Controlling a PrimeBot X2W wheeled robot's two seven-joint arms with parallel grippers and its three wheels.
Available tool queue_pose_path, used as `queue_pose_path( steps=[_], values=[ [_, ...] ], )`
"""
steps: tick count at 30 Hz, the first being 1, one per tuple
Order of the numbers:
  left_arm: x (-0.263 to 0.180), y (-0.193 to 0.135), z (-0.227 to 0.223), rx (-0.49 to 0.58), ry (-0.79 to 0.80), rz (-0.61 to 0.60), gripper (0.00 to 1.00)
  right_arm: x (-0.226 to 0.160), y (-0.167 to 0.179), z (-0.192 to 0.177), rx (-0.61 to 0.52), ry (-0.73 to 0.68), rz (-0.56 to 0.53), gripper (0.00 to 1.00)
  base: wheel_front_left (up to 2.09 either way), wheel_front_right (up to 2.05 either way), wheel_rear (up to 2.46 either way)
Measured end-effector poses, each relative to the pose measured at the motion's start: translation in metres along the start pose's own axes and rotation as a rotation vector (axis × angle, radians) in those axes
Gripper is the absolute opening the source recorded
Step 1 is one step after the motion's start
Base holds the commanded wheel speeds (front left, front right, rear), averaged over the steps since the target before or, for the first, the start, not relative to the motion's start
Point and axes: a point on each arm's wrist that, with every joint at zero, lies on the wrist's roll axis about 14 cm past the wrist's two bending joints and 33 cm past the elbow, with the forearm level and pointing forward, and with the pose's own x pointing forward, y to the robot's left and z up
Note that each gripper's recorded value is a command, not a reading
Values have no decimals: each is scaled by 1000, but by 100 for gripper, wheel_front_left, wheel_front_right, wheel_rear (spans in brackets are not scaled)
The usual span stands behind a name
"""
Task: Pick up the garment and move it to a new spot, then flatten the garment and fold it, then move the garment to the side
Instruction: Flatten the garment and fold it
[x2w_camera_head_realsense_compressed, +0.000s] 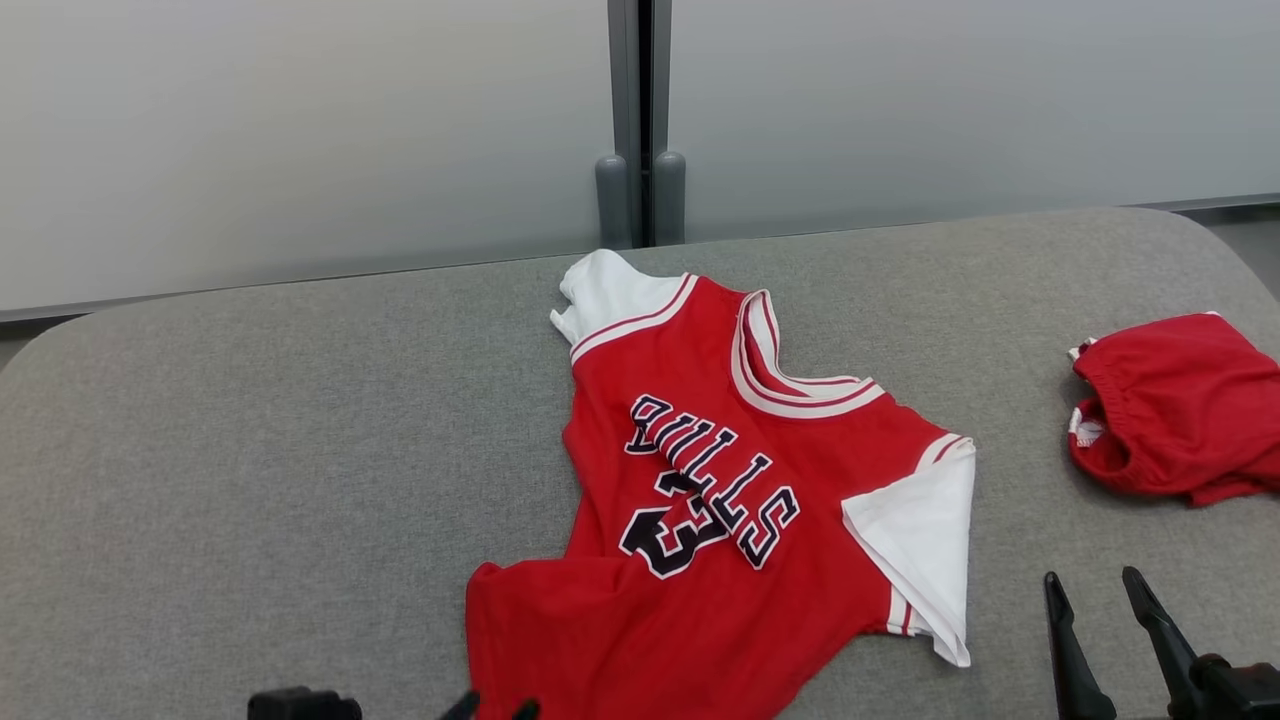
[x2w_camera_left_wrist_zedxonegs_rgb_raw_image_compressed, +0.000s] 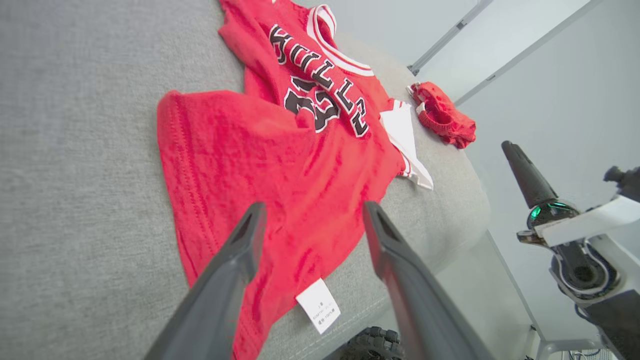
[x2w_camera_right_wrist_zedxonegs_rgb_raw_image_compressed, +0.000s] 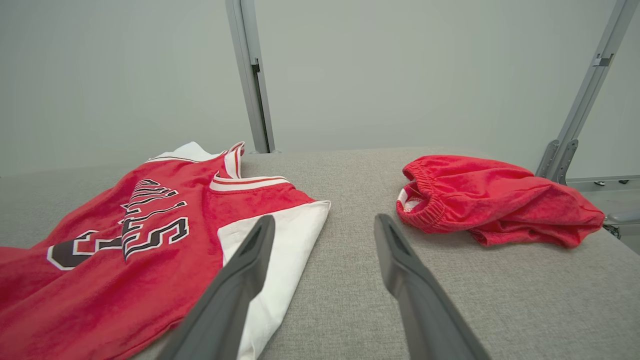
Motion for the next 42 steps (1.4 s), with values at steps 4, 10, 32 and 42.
queue_pose_path(
  steps=[4, 10, 32, 42],
  values=[
    [20, 10, 26, 134, -10, 23, 100, 5, 2, 1, -4, -2, 5, 100, 0, 0, 0],
    [86, 1, 37, 231, 71, -9, 100, 16, 4, 0, 1, 3, 8, 100, 0, 0, 0],
    [185, 54, 34, 367, 232, 118, 0, 3, -39, -6, 7, 33, -143, 100, 0, 0, 0],
    [197, 94, 150, 562, -76, 274, 0, 8, -36, -4, 4, 27, -133, 100, 0, 0, 0]
  ],
)
